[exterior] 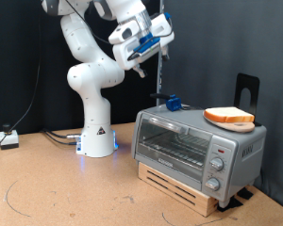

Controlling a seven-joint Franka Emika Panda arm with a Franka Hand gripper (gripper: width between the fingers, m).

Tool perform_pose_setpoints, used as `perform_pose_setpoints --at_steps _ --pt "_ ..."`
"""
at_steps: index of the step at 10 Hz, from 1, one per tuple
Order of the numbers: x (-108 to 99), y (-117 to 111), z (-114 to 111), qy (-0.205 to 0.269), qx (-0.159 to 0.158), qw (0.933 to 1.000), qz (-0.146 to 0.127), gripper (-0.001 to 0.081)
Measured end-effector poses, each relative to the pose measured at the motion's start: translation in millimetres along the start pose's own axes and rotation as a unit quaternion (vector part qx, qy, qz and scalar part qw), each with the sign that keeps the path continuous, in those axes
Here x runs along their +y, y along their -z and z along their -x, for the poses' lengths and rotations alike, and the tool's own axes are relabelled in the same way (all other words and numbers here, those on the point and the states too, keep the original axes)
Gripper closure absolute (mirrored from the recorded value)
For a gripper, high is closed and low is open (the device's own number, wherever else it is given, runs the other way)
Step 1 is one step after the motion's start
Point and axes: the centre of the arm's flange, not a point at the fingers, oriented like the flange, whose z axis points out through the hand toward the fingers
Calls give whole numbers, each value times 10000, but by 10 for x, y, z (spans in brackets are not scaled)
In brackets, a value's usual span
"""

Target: Make a piece of toast with the oven

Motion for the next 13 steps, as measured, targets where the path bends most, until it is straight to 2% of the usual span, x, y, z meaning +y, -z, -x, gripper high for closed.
perform_pose_setpoints --at_steps 3,6,8,9,12,13 --pt "53 -337 -168 101 -301 9993 181 -1" --pt "69 -399 -171 172 -453 9986 220 -1" --pt "89 -432 -174 299 -361 9989 57 -1" --pt "144 -511 -164 324 -366 9988 69 -1" --pt "387 -810 -138 304 -645 9971 249 -1" --pt "415 -838 -129 307 -666 9970 256 -1"
